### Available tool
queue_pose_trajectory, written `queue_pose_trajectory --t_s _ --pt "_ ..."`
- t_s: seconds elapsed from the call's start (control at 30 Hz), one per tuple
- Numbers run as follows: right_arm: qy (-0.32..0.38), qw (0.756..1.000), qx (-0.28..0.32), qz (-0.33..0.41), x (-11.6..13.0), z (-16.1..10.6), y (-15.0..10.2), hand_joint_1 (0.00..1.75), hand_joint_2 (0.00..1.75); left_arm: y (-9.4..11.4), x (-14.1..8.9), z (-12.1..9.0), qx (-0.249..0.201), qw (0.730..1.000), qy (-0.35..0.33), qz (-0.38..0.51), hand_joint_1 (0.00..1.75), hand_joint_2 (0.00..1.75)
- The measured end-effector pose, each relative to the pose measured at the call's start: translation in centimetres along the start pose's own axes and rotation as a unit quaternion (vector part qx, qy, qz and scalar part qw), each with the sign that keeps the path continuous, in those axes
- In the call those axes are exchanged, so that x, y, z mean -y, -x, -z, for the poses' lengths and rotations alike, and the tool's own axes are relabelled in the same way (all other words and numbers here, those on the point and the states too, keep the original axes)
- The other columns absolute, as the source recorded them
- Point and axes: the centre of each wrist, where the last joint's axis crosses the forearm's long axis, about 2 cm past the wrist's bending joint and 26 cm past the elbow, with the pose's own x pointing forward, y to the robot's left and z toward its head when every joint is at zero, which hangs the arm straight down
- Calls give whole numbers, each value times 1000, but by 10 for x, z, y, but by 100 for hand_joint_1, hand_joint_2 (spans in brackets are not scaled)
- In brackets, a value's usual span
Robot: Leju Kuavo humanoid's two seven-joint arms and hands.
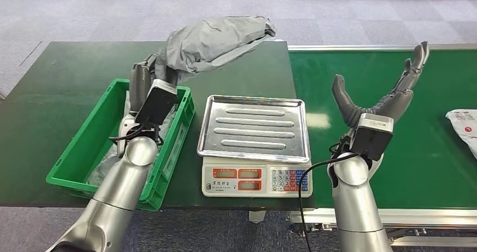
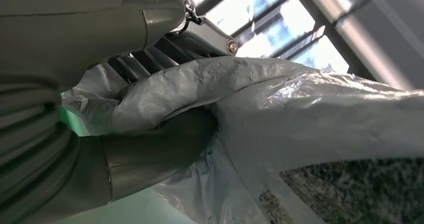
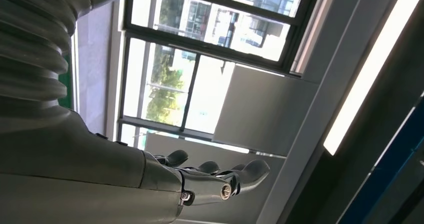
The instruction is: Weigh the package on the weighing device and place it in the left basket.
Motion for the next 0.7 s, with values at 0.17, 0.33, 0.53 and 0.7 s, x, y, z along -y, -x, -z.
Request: queue_pose_trajectory --t_s 0.17,0.33,0.53,0.7 --pt "5 1000 -13 -21 15 -13 0 0 175 12 -38 -13 -3 990 -85 114 175 175" --pt "-2 999 -42 -11 22 -20 2 0 175 29 -61 -27 -40 979 -115 166 175 175" --pt "-13 997 -76 10 27 -33 7 0 175 58 -83 -52 -126 948 -115 268 175 175" --pt "-16 996 -84 10 28 -37 9 0 175 69 -90 -63 -156 937 -115 291 175 175"
